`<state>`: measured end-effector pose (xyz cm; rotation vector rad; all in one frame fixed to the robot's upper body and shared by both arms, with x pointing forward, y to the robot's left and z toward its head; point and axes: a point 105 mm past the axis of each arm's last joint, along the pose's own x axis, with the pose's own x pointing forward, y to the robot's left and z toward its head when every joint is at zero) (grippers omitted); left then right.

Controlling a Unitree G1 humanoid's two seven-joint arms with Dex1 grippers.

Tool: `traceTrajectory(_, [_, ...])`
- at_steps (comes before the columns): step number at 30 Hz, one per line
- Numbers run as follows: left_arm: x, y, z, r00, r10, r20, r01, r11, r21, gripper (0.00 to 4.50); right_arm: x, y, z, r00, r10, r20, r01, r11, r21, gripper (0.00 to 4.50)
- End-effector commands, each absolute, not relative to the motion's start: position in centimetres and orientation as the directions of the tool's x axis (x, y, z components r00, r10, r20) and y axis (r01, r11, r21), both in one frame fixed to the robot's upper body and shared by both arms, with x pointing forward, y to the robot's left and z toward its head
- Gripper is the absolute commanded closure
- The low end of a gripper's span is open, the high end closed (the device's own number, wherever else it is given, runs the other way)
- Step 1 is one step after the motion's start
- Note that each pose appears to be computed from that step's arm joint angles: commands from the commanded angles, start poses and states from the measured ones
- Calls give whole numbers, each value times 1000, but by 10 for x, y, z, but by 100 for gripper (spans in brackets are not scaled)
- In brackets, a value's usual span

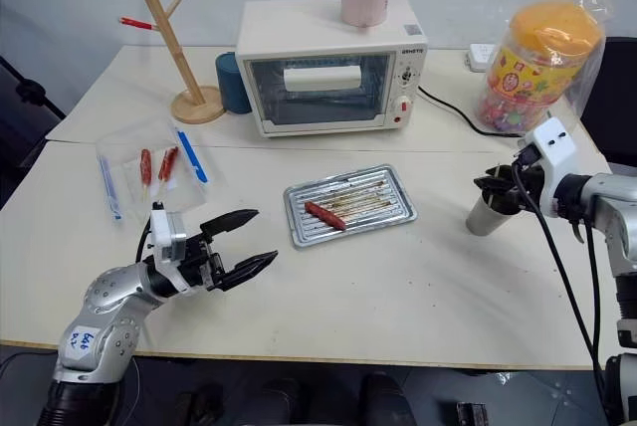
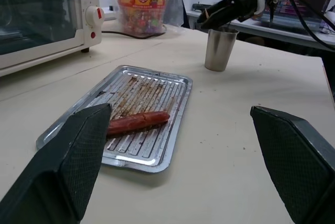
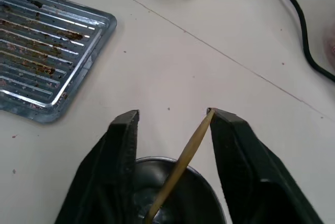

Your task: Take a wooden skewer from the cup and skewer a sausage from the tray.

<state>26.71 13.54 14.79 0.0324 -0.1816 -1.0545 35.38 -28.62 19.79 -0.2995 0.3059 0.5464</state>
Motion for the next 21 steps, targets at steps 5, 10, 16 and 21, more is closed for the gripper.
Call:
traceTrajectory(5, [267, 133, 152, 472, -867, 158, 856, 494, 154, 0, 345, -296, 258, 852, 473, -226, -516, 830, -210, 440])
traceTrajectory(10, [271, 133, 151, 465, -871, 158, 859, 487, 157, 0, 333, -306, 291, 860, 476, -185, -509, 831, -225, 440])
traceTrajectory(16, [276, 130, 156, 439, -880, 182, 871, 467, 152, 0, 310, -268, 335, 713, 701, -6, -694, 704, -151, 440])
traceTrajectory(21, [274, 122, 168, 394, -885, 247, 894, 432, 119, 0, 293, -217, 360, 468, 849, 247, -877, 480, 14, 440])
